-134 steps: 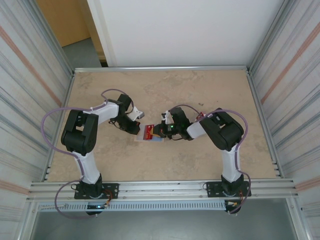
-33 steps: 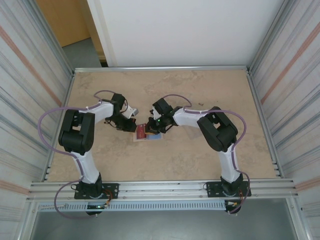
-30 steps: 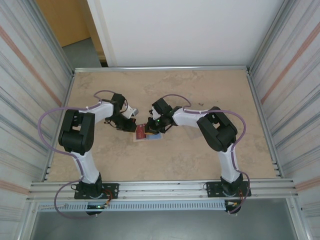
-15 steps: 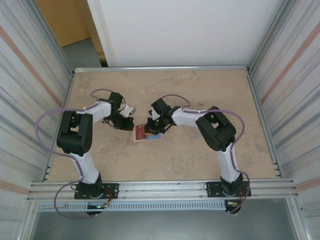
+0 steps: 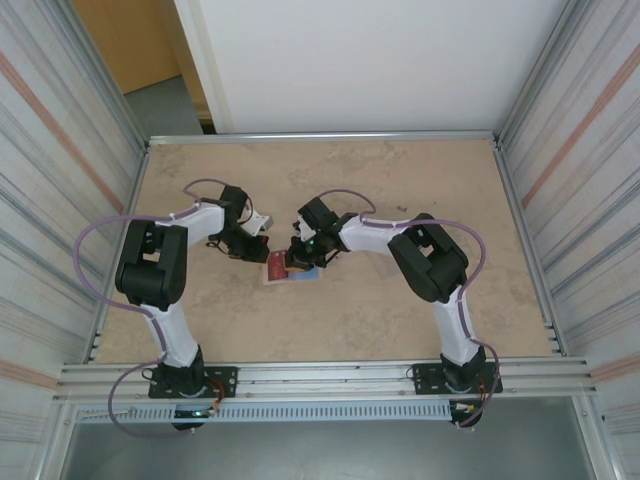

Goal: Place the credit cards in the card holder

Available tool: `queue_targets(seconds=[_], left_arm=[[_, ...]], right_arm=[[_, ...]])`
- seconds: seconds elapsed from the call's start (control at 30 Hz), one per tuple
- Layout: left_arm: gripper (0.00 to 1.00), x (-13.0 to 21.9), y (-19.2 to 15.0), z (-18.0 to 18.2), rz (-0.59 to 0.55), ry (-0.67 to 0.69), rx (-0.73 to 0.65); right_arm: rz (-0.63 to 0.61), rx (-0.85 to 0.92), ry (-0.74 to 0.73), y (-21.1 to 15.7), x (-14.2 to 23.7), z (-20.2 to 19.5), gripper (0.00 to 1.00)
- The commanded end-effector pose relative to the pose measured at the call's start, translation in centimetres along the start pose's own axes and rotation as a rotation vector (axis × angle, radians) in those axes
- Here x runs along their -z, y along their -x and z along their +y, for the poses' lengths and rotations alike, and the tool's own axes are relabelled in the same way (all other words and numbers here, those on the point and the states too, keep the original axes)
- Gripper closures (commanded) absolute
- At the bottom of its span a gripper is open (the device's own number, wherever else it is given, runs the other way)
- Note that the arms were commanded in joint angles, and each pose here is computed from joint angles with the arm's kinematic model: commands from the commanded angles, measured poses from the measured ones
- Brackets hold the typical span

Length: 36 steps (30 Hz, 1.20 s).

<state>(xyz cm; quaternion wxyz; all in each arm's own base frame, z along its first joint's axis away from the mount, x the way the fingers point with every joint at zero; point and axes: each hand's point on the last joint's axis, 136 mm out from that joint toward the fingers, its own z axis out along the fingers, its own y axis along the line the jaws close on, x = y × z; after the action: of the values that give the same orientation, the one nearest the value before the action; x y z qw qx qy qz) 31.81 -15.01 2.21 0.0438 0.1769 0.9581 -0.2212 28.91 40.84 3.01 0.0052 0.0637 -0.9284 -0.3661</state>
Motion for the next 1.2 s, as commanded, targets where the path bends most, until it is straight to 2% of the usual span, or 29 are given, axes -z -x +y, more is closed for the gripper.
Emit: queue_targets(seconds=[0.0, 0.17, 0.3, 0.53, 0.57, 0.67, 0.87, 1.03, 1.17], left_arm=[[1.00, -0.4, -0.5, -0.2, 0.015, -0.008, -0.010], [1.00, 0.1, -0.4, -0.3, 0.003, 0.001, -0.024], [1.00, 1.3, 0.1, -0.4, -0.027, 0.027, -0.053], [1.00, 2.7, 0.7, -0.8, -0.066, 0.048, -0.081], [0.97, 2.9, 0.8, -0.8, -0.072, 0.048, -0.076], [0.79, 3.8, 1.4, -1.6, -0.092, 0.055, -0.099], [0.61, 3.5, 1.7, -5.4, -0.083, 0.095, -0.267], [0.57, 1.9, 1.3, -8.5, -0.029, 0.031, -0.283], [0.53, 0.7, 1.0, -9.7, 0.020, 0.034, -0.275]], right_arm=[[0.031, 0.013, -0.013, -0.5, -0.9, -0.1, 0.91], [0.021, 0.021, -0.019, -0.5, -0.4, 0.1, 0.87], [-0.009, 0.042, -0.060, -0.6, 1.4, 0.2, 0.80], [-0.052, 0.068, -0.145, -1.7, 4.8, -0.4, 0.76], [-0.060, 0.070, -0.155, -1.7, 5.1, -0.6, 0.76], [-0.086, 0.071, -0.195, -1.9, 6.4, -1.3, 0.75], [-0.126, 0.029, -0.209, -1.8, 7.8, -3.3, 0.77], [-0.135, -0.028, -0.124, -1.1, 7.6, -4.0, 0.92], [-0.131, -0.060, -0.093, -0.6, 7.1, -4.8, 0.97]])
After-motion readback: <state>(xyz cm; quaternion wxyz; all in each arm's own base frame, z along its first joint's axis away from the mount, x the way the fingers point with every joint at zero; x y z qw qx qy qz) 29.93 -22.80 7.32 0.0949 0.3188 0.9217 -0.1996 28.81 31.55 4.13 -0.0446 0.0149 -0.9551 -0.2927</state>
